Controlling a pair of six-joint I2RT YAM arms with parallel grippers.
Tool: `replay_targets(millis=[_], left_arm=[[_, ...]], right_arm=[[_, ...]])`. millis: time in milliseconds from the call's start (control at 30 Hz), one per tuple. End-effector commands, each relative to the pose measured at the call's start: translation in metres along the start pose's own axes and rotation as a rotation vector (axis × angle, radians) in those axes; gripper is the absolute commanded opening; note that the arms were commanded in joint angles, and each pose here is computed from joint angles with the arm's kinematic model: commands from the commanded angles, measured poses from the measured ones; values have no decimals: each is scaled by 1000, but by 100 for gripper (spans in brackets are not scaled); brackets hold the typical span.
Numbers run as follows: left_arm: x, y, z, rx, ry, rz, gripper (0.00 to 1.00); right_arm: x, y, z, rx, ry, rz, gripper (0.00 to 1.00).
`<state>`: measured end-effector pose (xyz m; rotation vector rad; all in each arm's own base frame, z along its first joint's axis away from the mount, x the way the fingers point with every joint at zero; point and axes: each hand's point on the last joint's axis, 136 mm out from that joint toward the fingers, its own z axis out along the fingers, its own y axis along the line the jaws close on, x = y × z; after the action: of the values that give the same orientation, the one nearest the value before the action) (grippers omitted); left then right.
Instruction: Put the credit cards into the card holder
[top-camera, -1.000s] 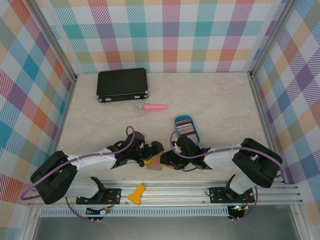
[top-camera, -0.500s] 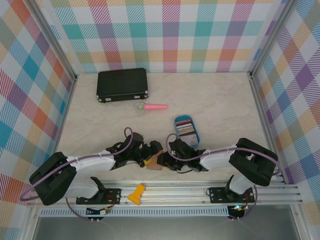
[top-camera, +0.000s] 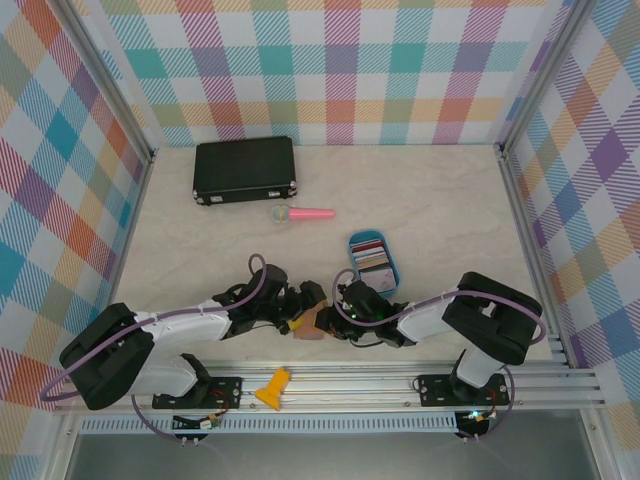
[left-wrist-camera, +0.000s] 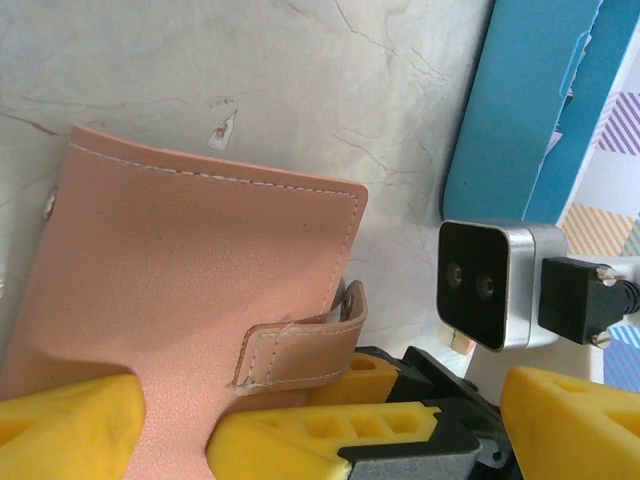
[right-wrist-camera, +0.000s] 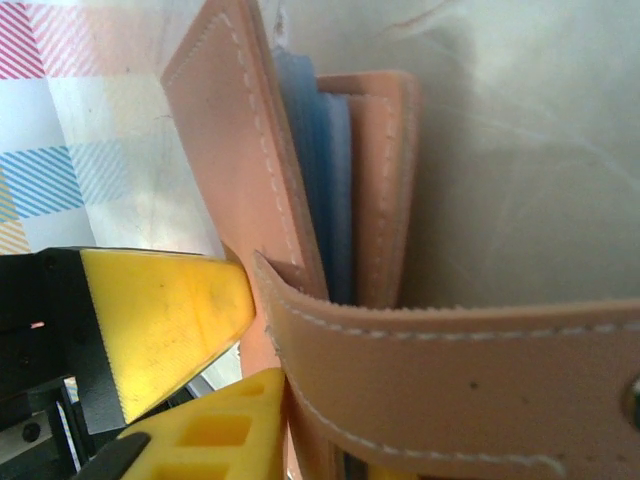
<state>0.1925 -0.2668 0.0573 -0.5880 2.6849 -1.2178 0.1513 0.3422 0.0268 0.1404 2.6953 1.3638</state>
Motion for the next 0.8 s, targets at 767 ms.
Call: replay_targets(millis=[767], left_arm=[[-59,-265,-208,867,-114,492,95]], right_arm=[[-113,256,-243,-446,-159,-609,0]])
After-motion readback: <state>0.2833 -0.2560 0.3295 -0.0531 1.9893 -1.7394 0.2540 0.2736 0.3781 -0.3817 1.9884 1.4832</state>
